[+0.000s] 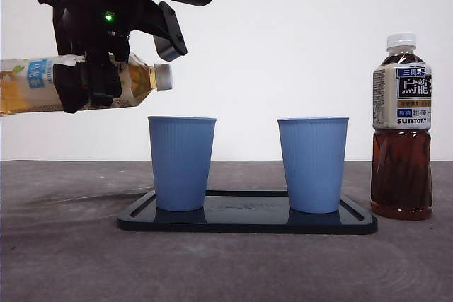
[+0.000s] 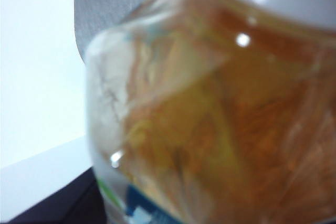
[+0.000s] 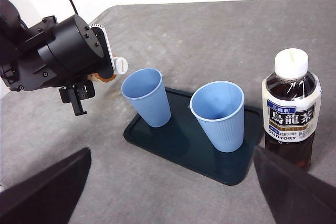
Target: Pour the drink into the cup
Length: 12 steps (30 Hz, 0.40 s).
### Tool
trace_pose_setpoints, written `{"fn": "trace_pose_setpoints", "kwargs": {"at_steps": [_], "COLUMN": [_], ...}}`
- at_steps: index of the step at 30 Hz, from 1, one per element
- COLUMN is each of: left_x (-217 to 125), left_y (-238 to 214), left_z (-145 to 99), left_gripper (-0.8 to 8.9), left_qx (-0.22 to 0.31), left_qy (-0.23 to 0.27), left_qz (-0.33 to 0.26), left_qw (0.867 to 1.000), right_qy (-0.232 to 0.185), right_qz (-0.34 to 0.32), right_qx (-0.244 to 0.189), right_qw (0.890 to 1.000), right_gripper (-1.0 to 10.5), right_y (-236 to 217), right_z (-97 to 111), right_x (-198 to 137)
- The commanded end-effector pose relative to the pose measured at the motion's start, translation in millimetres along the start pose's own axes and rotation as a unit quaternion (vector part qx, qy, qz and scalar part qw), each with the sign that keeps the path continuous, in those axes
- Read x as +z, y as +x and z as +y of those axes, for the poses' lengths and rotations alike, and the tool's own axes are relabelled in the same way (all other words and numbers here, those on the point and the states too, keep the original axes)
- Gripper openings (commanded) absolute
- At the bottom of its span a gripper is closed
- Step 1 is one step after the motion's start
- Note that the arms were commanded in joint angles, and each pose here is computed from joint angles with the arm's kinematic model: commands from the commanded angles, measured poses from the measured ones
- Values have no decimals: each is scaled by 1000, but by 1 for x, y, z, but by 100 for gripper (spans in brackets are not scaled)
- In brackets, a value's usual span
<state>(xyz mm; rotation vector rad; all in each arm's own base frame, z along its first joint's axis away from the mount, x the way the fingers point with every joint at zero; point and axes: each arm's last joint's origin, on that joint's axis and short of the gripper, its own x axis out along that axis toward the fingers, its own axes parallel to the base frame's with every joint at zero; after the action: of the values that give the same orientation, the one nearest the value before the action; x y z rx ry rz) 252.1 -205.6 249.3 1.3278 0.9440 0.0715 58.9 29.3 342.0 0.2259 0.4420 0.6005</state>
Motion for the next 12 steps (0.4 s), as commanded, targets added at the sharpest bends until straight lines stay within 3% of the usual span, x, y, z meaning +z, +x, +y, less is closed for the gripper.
{"fn": "trace_pose_setpoints", "kwargs": {"at_steps": [1, 12], "left_x": [5, 5], "left_y": [-6, -6], "left_z": [5, 5], "left_gripper": [226, 226], "left_qx": [20, 20], "left_qy": [-8, -6], "left_qz": [-5, -4], "left_qw": [1000, 1000], "right_qy": [-11, -11], "right_qz": [-11, -9], "right_qx": [6, 6], "right_qw": [1000, 1000], "right_gripper": [494, 494], "right_y": [-3, -3], "right_z": [3, 3], "right_x": [5, 4]}}
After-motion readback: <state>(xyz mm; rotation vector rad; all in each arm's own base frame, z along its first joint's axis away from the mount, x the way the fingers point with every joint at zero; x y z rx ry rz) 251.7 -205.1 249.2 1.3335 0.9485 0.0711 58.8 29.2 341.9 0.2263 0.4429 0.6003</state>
